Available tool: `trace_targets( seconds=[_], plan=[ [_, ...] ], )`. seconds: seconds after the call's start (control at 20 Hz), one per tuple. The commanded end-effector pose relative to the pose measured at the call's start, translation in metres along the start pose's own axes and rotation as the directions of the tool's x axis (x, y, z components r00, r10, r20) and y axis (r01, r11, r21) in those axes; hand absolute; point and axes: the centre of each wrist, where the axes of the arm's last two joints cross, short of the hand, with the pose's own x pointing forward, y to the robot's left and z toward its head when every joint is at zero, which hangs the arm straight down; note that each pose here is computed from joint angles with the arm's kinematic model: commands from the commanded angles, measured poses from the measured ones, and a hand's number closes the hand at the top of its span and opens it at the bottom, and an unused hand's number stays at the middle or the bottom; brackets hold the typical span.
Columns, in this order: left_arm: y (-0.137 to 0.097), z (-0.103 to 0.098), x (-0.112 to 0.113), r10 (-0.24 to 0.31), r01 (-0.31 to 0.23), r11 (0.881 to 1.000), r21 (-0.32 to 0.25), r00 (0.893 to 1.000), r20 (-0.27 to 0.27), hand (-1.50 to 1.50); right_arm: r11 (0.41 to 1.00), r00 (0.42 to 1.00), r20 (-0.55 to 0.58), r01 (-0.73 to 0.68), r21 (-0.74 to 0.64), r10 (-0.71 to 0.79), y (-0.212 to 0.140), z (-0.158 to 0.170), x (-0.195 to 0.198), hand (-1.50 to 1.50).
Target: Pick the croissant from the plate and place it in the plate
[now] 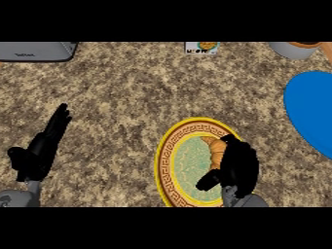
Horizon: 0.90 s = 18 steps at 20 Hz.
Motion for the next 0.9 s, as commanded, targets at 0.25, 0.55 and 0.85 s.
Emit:
trace_targets(
  seconds=[0.25,0.55,0.85],
  plan=[
    [0.007,0.002,0.0,0.013,-0.013,0.999,0.04,1.0,-0.001,0.0,0.985,0.995,-0.038,-0.094,-0.145,0.09,-0.03,-0.018,-0.086,1.5],
    [0.026,0.018,-0.013,0.004,0.002,0.994,0.111,0.999,-0.051,0.0,0.951,0.993,-0.088,-0.106,-0.292,0.084,-0.111,-0.073,-0.192,1.5],
    [0.022,0.02,-0.016,0.002,0.002,0.994,0.105,0.999,-0.033,0.0,0.927,0.999,0.047,-0.002,-0.375,0.021,-0.187,-0.081,-0.255,1.5]
  ],
)
